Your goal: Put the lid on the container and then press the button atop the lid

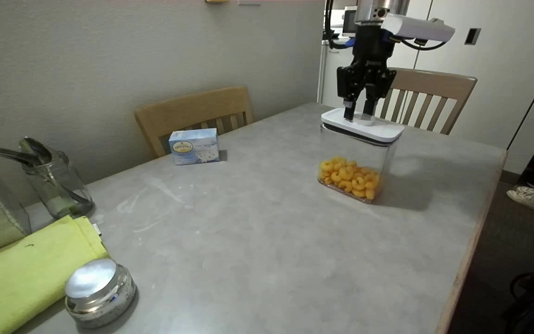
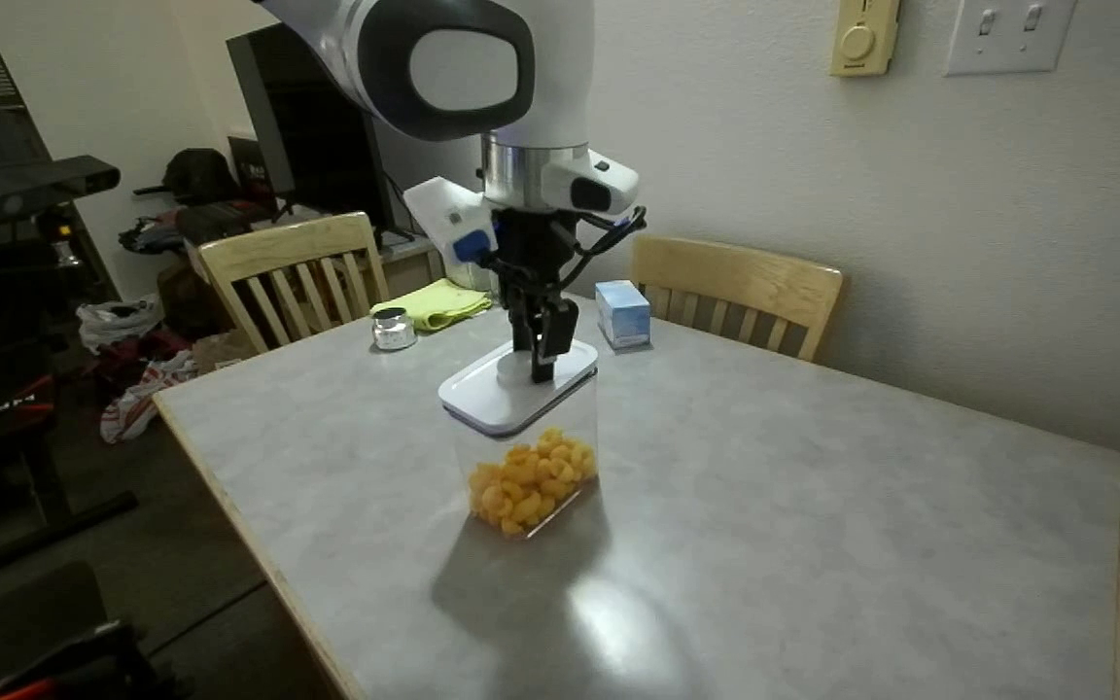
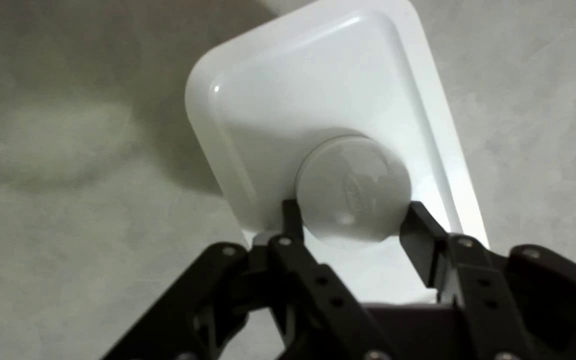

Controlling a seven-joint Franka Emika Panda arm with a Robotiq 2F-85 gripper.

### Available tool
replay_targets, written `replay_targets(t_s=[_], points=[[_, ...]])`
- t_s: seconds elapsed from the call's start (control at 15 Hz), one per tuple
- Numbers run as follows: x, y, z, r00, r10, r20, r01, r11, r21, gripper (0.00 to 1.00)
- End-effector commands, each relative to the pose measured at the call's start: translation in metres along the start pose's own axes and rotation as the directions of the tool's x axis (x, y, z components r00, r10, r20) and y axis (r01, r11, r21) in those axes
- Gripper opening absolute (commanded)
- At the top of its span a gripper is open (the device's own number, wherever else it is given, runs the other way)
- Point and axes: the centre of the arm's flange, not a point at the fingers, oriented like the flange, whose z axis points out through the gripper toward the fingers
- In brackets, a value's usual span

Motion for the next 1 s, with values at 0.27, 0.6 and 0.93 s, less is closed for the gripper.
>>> replay_targets(t_s=[0.27,0.6,0.93], points=[[-0.0031,0.0072,0.0065,1.0,0.01,0.011,-0.01,1.0,0.022,0.27],[-0.0047,0.0067,0.0085,1.0,0.0,0.015,-0.001,1.0,0.018,0.27],[-0.0069,0.0049,0.0058,1.0,-0.007,0.012,0.007,1.0,0.018,0.84]])
